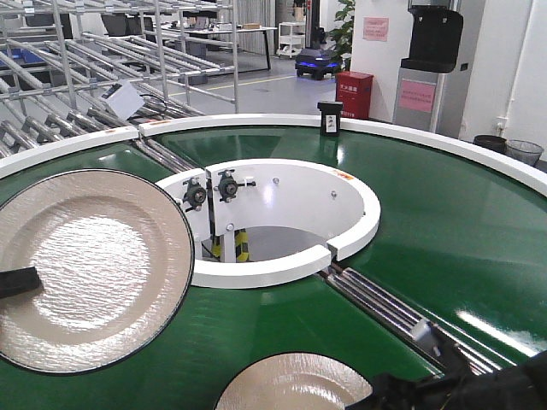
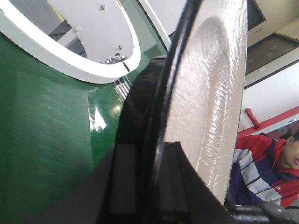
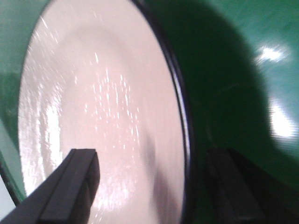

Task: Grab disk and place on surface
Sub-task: 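Grip each plate rim and lift both plates upright off the conveyor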

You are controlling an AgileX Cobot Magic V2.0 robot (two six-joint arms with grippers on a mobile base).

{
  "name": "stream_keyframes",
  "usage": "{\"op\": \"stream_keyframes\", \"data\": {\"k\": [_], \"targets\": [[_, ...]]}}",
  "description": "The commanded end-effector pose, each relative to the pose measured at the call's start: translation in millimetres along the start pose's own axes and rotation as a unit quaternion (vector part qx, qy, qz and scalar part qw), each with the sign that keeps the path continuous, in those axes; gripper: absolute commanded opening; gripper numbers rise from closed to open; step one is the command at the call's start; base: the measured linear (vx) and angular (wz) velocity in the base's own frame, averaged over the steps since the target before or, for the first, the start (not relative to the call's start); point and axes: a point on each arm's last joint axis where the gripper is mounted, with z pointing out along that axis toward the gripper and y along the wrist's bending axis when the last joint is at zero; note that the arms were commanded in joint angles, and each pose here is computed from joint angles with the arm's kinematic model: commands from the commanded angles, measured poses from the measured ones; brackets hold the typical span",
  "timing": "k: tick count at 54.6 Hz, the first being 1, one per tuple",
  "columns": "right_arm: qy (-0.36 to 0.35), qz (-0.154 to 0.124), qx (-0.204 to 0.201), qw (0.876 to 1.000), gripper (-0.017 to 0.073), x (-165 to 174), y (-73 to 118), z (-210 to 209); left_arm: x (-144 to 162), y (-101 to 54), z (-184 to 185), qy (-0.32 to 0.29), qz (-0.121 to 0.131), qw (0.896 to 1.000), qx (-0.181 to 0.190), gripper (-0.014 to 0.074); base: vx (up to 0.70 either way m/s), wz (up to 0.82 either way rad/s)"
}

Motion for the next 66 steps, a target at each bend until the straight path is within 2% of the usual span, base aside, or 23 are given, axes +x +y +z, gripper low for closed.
{"op": "stream_keyframes", "data": {"k": [1, 4, 8, 12, 18, 24, 30, 37, 41, 49, 59, 66], "targets": [[-0.018, -0.015, -0.039, 0.999, 0.052, -6, 18.4, 0, -15, -30.4, -7, -0.057, -0.013, 0.995, 0.082, -0.0001, 0.0, 0.0], [-0.015, -0.013, -0.047, 0.999, 0.0507, -5, 20.4, 6, -15, -30.4, -7, -0.057, -0.013, 0.995, 0.082, -0.0001, 0.0, 0.0], [-0.015, -0.014, -0.06, 0.998, 0.0442, -4, 23.8, 10, -15, -30.3, -7, -0.056, -0.013, 0.995, 0.081, -0.0001, 0.0, 0.0], [-0.017, -0.014, -0.073, 0.997, 0.0291, -5, 26.5, 10, -14, -30.0, -7, -0.055, -0.013, 0.995, 0.079, -0.0001, 0.0, 0.0], [-0.019, -0.012, -0.097, 0.995, -0.0017, -5, 32.1, 2, -13, -28.8, -6, -0.047, -0.018, 0.996, 0.073, -0.0001, 0.0, 0.0], [-0.039, -0.016, -0.116, 0.992, -0.0014, -10, 38.1, -18, -10, -27.2, -6, -0.033, -0.014, 0.997, 0.064, -0.0001, 0.0, 0.0], [-0.091, -0.007, -0.126, 0.988, -0.0009, -17, 44.7, -57, -8, -25.6, -5, -0.017, -0.028, 0.998, 0.055, -0.0001, 0.0, 0.0], [-0.155, -0.004, -0.142, 0.978, -0.0009, -19, 54.3, -109, 1, -27.3, 0, 0.022, -0.015, 0.998, 0.051, -0.0001, 0.0, 0.0], [-0.189, -0.015, -0.148, 0.971, -0.0009, -14, 62.8, -138, 9, -31.5, 7, 0.051, -0.014, 0.997, 0.056, -0.0001, 0.0, 0.0], [-0.237, -0.041, -0.141, 0.96, -0.0009, 7, 82.9, -184, 23, -46.5, 20, 0.093, -0.028, 0.991, 0.091, -0.0001, 0.0, 0.0], [-0.27, -0.083, -0.123, 0.951, -0.0009, 38, 110.4, -212, 31, -77.4, 13, 0.088, 0.002, 0.99, 0.113, -0.0001, 0.0, 0.0], [-0.287, -0.096, -0.121, 0.946, -0.0009, 51, 121.2, -222, 32, -95.7, 2, 0.067, 0.014, 0.992, 0.11, -0.0001, 0.0, 0.0]]}}
